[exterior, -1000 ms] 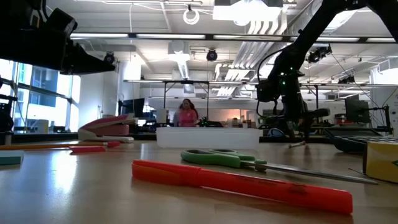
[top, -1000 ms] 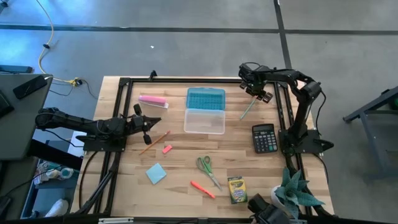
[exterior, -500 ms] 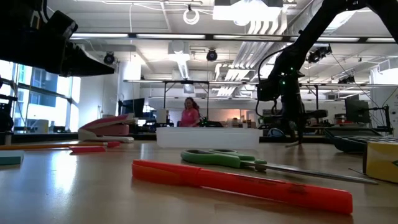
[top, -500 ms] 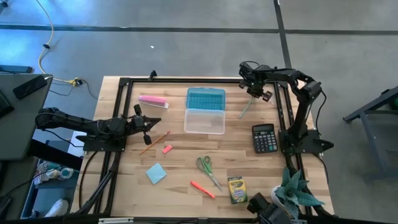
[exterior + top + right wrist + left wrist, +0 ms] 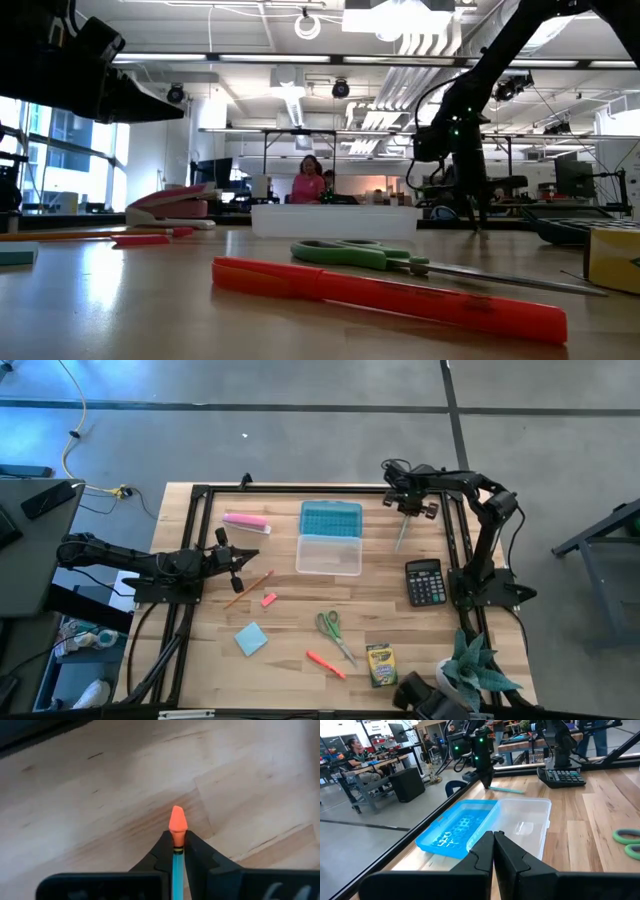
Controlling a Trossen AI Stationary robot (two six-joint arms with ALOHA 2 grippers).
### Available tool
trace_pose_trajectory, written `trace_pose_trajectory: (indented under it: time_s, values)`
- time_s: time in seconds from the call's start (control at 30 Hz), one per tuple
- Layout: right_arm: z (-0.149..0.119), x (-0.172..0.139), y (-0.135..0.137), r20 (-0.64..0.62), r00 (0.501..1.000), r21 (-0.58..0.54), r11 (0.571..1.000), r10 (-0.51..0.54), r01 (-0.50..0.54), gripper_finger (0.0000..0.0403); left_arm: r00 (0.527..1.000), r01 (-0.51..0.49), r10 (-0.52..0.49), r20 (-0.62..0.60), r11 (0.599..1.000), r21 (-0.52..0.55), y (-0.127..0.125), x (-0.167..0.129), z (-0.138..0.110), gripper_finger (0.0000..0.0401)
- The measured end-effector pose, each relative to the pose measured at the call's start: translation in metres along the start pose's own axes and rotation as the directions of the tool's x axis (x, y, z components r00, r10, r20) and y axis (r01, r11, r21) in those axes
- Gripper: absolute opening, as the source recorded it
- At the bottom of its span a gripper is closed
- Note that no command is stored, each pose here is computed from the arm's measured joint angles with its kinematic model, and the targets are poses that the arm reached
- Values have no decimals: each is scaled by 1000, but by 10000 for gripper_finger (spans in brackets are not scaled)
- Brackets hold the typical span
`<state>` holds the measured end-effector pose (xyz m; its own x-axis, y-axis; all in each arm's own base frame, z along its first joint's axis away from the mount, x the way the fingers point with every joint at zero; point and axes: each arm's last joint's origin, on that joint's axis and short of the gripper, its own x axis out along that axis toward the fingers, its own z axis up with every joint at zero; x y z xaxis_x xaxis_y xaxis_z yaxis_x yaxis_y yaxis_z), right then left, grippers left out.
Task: Pack school essentials
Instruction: Put the blue pencil into the blue supply box
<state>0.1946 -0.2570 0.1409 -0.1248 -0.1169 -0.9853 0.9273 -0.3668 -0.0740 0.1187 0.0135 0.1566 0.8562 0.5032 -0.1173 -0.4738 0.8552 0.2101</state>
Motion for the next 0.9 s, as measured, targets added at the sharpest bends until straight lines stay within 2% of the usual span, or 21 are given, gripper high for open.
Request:
trace_pose_trajectory:
  time_s: [0.27, 0.37, 0.47, 0.57, 0.67, 0.8, 0.9]
  values:
    - [-9, -40, 19, 84, 990, -226, 970, 114, -92, 14, 1000, 0, 0, 0, 1000, 0, 0, 0, 0, 0]
    - [-14, -59, 31, 118, 976, -321, 938, 180, -134, 14, 1000, 0, 0, 1, 1000, -1, 0, 0, 0, 0]
    - [-24, -78, 46, 135, 960, -434, 886, 247, -166, 14, 1000, 0, 0, 0, 1000, 0, 0, 0, 0, 0]
    - [-38, -101, 64, 158, 922, -559, 802, 354, -212, 14, 1000, 0, 0, 1, 1000, -1, 0, 0, 0, 0]
    - [-57, -124, 82, 142, 859, -670, 687, 491, -282, 14, 1000, 0, 0, 1, 1000, 0, 0, 0, 0, 0]
    - [-86, -155, 104, 75, 734, -801, 480, 675, -359, 14, 1000, -1, 1, 1, 1000, -1, 0, 0, 0, 0]
    - [-109, -169, 114, 3, 644, -878, 310, 765, -365, 14, 1000, -11, 11, -1, 1000, -1, 0, 0, 0, 0]
